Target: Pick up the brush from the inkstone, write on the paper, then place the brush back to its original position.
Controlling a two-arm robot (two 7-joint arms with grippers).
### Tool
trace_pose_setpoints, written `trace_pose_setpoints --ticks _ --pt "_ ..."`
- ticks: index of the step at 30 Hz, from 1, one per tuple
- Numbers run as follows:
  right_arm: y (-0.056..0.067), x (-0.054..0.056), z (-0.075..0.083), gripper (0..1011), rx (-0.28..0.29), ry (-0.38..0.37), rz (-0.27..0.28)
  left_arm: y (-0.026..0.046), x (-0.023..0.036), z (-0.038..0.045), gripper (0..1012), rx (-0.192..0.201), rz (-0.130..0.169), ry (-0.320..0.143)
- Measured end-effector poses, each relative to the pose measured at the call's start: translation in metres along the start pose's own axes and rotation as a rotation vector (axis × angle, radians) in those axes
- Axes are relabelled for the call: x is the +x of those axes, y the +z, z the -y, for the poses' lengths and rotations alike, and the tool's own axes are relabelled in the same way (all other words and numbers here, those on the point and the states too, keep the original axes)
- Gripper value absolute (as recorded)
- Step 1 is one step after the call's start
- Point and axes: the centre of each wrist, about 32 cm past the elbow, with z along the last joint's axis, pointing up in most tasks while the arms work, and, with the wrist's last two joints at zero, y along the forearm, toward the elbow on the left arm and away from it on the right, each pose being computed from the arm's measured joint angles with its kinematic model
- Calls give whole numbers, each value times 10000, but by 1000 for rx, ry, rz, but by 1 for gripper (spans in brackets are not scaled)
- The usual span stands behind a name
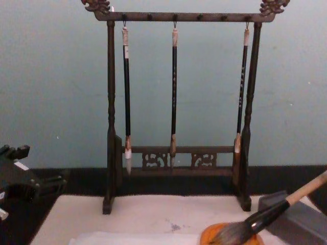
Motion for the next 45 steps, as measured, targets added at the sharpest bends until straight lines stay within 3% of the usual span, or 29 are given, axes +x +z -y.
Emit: trace_pose_setpoints --ticks 17,28,45 --pt "-88 78 -336 1000 -17 26 -18 0 0 0 1009 0 0 0" --pt "-46 108 -477 1000 -22 4 -14 0 0 0 1010 0 0 0" --pt "-28 109 -520 1000 -24 -1 -5 0 0 0 1010 0 0 0"
